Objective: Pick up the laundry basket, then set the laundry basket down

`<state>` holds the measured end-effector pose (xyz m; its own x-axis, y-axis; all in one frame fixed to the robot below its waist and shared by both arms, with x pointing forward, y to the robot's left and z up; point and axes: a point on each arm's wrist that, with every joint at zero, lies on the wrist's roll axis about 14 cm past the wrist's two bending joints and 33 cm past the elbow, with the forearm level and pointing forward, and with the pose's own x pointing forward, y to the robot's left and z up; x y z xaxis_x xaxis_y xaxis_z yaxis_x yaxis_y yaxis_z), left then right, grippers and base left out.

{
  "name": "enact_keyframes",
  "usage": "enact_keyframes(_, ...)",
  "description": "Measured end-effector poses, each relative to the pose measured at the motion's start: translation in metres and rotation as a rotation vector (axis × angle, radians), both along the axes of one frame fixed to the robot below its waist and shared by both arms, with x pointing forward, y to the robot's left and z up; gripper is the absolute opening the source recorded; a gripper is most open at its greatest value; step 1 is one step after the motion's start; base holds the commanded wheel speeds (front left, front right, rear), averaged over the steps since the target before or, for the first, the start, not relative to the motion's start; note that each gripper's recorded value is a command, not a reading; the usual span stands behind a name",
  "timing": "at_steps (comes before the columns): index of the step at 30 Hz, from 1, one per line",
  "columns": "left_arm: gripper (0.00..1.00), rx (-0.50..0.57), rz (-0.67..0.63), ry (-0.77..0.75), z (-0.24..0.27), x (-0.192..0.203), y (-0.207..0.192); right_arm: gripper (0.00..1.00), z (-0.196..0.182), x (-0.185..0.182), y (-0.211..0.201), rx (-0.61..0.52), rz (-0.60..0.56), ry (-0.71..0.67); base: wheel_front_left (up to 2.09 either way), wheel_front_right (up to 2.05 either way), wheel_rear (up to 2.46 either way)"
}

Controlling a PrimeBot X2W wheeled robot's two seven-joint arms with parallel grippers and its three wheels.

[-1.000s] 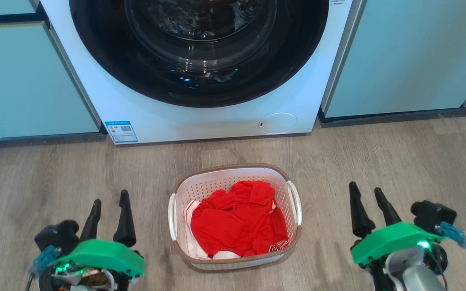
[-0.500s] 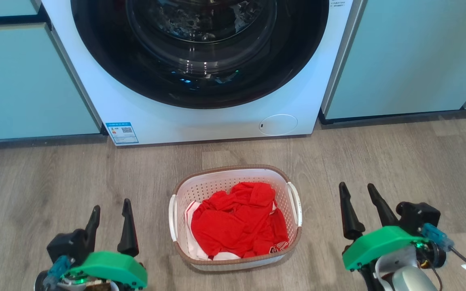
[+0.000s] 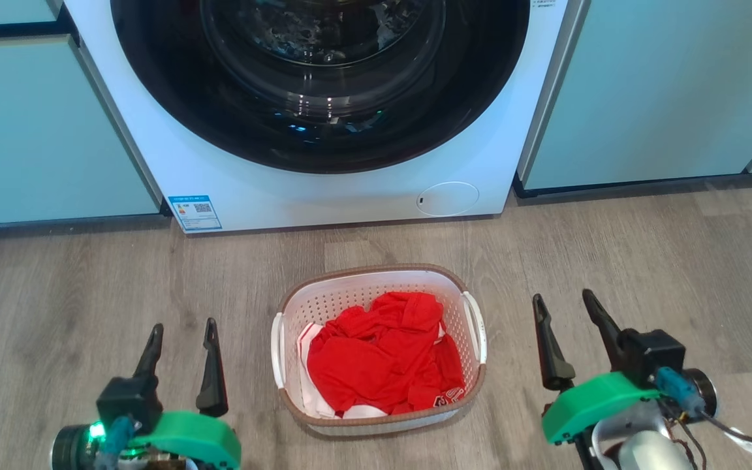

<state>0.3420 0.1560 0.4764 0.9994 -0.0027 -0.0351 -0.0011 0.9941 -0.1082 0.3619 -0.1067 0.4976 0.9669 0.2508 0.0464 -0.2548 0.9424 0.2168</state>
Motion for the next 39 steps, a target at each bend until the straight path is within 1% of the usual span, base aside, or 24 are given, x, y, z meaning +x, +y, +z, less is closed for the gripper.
enact_keyframes(8,1.0,0.08,-0.021,-0.014,0.0,-0.005,-0.003,1.0,0.003,-0.002,0.007,-0.074,0.027,-0.037,0.0,0.0,0.0)
enact_keyframes(39,1.0,0.076,-0.023,0.017,-0.01,-0.004,-0.004,1.0,-0.002,0.0,0.004,-0.079,0.02,-0.022,0.0,0.0,0.0)
